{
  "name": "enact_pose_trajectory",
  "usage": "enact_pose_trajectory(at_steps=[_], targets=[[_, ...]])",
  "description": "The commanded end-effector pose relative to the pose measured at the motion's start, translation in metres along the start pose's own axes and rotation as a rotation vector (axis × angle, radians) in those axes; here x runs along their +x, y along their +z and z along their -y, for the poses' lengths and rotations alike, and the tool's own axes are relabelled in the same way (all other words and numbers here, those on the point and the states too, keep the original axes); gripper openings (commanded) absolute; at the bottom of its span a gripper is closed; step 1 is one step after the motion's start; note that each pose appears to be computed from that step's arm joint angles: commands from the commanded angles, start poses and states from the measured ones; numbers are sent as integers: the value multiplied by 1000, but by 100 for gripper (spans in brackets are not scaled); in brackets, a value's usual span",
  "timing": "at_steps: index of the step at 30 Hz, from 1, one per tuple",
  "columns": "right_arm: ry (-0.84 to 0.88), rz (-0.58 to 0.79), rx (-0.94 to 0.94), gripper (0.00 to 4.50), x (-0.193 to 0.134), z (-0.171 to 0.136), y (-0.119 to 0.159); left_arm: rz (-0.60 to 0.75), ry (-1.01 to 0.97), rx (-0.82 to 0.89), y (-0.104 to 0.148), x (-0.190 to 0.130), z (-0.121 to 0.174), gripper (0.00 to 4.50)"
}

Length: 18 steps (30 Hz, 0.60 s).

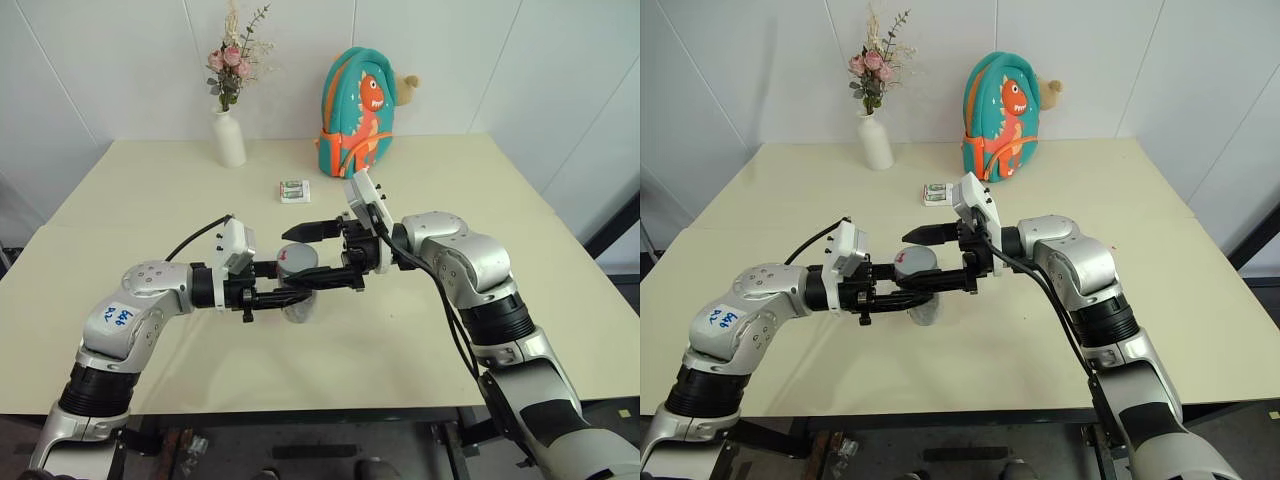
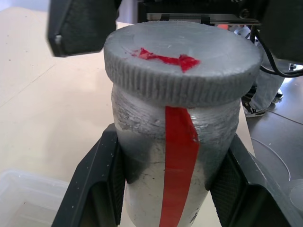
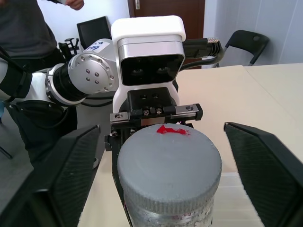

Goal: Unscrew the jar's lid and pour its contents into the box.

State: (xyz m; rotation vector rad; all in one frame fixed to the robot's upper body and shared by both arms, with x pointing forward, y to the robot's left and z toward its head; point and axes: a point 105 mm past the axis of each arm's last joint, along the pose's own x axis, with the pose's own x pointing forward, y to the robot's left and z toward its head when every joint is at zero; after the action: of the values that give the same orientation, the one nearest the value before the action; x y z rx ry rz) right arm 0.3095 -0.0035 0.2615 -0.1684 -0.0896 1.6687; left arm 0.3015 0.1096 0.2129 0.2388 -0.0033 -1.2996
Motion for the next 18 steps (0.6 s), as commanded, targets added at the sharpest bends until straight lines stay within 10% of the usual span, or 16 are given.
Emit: enact_pose_trajectory(at_steps=[1, 10, 18], targets=[[11, 20, -37, 292, 0, -2, 8, 20, 7, 57, 11, -4, 1, 197], [0, 80, -16, 255, 0, 2, 18, 17, 13, 56, 10, -6, 3, 197], [-26, 396, 130, 255, -22, 10, 80, 4, 12, 54, 7, -7, 4, 197]])
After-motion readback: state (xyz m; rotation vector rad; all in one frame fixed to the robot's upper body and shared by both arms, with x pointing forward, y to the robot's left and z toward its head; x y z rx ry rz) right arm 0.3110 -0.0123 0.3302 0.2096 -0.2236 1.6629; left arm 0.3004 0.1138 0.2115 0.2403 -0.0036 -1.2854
